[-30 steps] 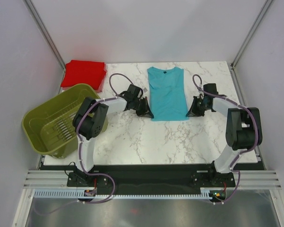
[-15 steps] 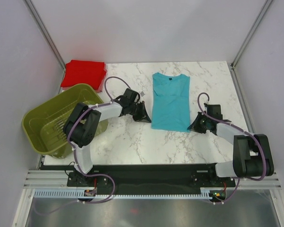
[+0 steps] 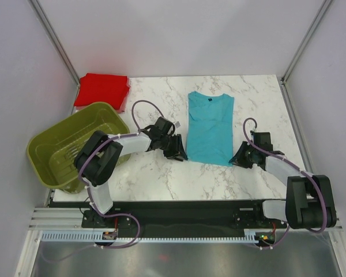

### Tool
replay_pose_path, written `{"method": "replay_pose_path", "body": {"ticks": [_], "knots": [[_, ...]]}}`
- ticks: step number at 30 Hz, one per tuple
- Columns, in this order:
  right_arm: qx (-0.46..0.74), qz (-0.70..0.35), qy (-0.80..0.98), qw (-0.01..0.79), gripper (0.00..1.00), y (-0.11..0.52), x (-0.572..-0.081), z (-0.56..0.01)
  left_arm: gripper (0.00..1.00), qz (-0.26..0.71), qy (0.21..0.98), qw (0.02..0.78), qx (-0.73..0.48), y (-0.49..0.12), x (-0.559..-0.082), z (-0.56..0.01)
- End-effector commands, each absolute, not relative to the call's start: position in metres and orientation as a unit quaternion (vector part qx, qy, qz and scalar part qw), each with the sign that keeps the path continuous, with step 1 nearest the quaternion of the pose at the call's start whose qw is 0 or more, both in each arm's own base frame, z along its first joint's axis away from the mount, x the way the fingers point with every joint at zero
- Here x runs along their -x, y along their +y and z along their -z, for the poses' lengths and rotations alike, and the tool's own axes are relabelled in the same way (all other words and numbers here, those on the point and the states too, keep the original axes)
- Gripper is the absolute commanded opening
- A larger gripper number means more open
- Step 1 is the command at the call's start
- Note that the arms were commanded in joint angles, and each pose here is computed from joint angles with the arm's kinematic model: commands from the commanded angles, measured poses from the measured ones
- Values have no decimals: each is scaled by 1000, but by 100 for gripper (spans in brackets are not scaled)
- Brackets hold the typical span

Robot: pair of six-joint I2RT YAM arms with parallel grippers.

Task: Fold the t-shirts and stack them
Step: Fold the tshirt

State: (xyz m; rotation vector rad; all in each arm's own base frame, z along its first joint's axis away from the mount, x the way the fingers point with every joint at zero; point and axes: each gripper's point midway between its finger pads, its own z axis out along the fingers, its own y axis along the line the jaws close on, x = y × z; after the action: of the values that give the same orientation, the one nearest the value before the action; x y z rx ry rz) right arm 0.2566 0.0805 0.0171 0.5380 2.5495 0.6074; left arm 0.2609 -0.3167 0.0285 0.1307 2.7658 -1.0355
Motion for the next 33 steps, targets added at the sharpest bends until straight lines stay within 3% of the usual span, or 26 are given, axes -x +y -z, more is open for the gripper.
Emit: {"method": "replay_pose_path", "body": {"ticks": [1, 14, 18, 25, 33], "knots": [[-178, -218, 930, 238, 25, 80, -260, -36, 39, 360, 917, 160, -62, -320, -283, -60], [-252, -193, 931, 178, 41, 75, -234, -27, 46, 357, 921, 149, -42, -319, -276, -55], [-264, -194, 930, 168, 42, 76, -229, -24, 47, 329, 926, 185, -4, -302, -280, -61], [-301, -197, 914, 187, 45, 75, -236, -26, 50, 361, 916, 174, -10, -329, -272, -73], [-310, -193, 913, 184, 43, 73, -237, -16, 44, 327, 936, 134, 9, -332, -265, -29]]}}
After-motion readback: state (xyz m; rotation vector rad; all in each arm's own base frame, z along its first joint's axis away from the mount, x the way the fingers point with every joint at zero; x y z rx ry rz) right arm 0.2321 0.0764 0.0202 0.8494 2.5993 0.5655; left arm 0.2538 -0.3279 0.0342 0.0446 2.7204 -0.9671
